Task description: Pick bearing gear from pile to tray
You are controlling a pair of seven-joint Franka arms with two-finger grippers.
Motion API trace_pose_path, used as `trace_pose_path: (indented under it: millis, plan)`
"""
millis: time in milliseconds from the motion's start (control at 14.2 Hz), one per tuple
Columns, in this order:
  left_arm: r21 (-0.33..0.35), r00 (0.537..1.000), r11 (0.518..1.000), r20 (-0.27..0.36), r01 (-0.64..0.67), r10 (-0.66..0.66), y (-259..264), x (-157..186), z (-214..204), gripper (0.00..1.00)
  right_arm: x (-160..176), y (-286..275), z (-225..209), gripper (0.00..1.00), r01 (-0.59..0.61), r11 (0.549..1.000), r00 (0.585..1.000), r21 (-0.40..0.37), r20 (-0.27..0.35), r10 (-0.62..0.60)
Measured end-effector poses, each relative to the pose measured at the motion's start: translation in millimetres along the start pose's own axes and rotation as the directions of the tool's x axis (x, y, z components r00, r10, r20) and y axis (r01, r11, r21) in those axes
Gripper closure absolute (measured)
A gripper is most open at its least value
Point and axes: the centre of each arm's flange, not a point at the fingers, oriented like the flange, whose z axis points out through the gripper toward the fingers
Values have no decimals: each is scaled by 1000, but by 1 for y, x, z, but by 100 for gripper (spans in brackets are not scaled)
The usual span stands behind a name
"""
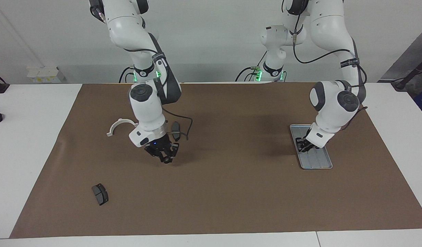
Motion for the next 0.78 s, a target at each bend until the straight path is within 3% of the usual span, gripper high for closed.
trace_pose_path:
  millis: [212, 282, 423, 494, 776]
  plan:
    - [-3, 999, 999, 37, -36, 36, -18, -15, 14, 65, -42, -73, -2, 65, -6, 1000, 1000, 27, 12, 6]
    - [-4, 998, 999, 41, -41, 41, -17, -18, 16, 59, -59, -96, -1, 65, -5, 999, 1000, 32, 19, 4]
    - [-5, 998, 999, 39, -49, 49, -14, -20, 15, 38, -89, -143, 6, 65, -7, 999, 1000, 36, 24, 7]
    - [-5, 998, 999, 33, -53, 53, -11, -19, 13, 35, -103, -167, 15, 65, -12, 999, 1000, 31, 21, 11]
    - [-3, 997, 997, -5, -81, 81, 17, -10, -3, 34, -141, -218, 57, 65, 12, 1000, 1000, 3, 25, -12]
